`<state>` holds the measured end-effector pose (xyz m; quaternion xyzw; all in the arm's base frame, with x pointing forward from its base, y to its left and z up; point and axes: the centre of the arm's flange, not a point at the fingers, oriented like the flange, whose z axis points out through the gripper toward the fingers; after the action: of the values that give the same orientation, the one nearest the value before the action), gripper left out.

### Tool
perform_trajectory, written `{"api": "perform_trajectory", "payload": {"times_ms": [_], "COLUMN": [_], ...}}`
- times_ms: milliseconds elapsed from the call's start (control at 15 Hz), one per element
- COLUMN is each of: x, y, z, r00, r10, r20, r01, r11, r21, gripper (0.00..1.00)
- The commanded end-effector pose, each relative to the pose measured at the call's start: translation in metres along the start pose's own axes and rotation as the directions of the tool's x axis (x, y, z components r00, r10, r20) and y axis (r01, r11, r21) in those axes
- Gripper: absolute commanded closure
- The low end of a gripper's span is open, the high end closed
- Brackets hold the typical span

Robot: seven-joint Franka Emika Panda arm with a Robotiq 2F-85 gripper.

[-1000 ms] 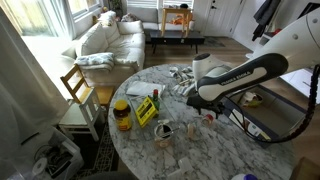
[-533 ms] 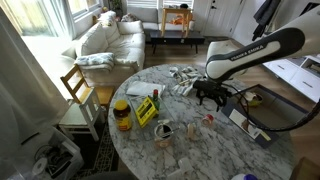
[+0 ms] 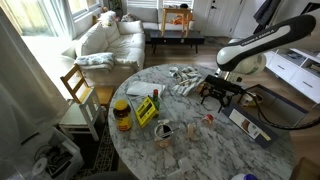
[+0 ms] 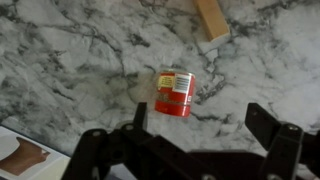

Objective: Put the transparent container with the red lid upright

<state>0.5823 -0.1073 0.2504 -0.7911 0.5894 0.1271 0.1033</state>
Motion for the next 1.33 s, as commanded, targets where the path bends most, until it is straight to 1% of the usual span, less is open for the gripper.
{"api": "perform_trajectory", "payload": {"times_ms": [0, 133, 333, 467, 667, 800, 933, 1000, 1267], "x": [0.013, 0.02, 0.029, 0.034, 0.041, 0.046, 0.049, 0.049, 0.049], "y": [0.023, 0.027, 0.032, 0.032, 0.034, 0.036, 0.038, 0.038, 0.037], "z": [0.021, 0.03, 0.044, 0.056, 0.071, 0.075, 0.077, 0.076, 0.074], "r00": [0.994, 0.99, 0.988, 0.989, 0.99, 0.99, 0.99, 0.989, 0.986], "r10": [-0.058, -0.074, -0.071, -0.048, -0.015, 0.005, 0.015, 0.02, 0.036], "r20": [0.091, 0.12, 0.14, 0.142, 0.138, 0.138, 0.143, 0.144, 0.16], "r01": [0.053, 0.065, 0.06, 0.038, 0.009, -0.01, -0.021, -0.026, -0.044], "r11": [0.997, 0.995, 0.995, 0.997, 0.999, 0.999, 0.999, 0.999, 0.998], "r21": [0.059, 0.077, 0.084, 0.069, 0.042, 0.041, 0.041, 0.04, 0.046], "gripper": [0.0, 0.0, 0.0, 0.02, 0.0, 0.0, 0.28, 0.34, 0.67]}}
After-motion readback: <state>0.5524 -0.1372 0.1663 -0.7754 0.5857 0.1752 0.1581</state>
